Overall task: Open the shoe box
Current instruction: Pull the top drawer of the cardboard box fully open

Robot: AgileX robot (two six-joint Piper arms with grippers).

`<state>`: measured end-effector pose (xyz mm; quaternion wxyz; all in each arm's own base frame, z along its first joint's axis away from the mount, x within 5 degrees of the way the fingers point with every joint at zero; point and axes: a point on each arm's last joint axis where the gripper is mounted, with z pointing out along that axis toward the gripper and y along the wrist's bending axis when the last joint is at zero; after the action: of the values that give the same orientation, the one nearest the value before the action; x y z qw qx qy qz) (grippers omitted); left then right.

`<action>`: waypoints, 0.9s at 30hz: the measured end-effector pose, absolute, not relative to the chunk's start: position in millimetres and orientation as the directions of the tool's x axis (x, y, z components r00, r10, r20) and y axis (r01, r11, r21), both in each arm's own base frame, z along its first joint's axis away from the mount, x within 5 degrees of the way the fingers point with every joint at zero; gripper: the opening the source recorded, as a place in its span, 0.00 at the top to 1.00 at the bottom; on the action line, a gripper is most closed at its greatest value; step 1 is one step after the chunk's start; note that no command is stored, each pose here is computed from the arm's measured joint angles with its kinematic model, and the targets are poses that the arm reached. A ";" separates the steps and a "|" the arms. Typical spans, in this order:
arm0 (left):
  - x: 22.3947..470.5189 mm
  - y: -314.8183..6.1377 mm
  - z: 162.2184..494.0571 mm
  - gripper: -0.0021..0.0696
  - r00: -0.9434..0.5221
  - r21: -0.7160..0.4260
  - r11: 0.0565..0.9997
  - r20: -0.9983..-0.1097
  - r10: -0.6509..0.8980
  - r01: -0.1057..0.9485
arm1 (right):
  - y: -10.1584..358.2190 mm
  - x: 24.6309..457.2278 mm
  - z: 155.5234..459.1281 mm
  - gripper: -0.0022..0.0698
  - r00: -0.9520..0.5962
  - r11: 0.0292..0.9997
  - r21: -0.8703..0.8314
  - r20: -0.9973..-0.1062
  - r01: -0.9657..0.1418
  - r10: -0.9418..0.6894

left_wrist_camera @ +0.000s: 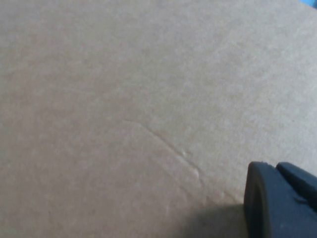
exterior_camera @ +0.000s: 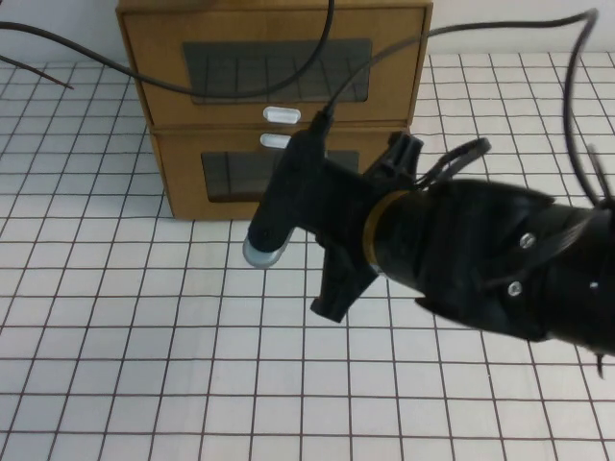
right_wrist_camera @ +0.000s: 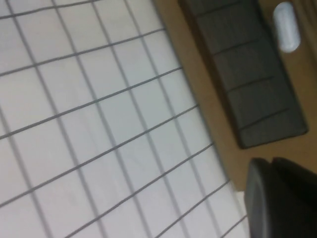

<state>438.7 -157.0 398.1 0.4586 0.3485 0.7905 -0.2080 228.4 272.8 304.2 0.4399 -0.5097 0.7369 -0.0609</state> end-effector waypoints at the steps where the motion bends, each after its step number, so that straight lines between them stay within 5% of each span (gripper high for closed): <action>1: 438.7 -157.0 398.1 0.97 -0.338 -0.010 0.671 -0.870 0.359 0.741 | 276.9 231.0 302.9 0.99 -0.051 0.450 -0.585 -0.571 -0.675 -0.819; 13: 438.6 -157.0 398.0 0.97 -0.340 -0.013 0.671 -0.869 0.358 0.741 | 306.3 260.5 272.5 0.72 0.188 0.295 -0.839 -0.415 -0.457 -0.890; 21: 438.6 -157.0 398.0 0.97 -0.340 -0.013 0.671 -0.869 0.359 0.741 | 322.7 278.9 258.5 0.47 0.158 0.307 -0.857 -0.400 -0.415 -0.903; 27: 438.6 -157.0 398.0 0.97 -0.340 -0.013 0.671 -0.869 0.359 0.741 | 333.8 291.8 258.1 0.44 0.135 0.333 -0.863 -0.408 -0.380 -0.903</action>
<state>438.6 -157.0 398.0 0.4573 0.3475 0.7915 -0.2092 291.8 333.8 258.1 0.5410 -0.5244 0.6116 -0.2416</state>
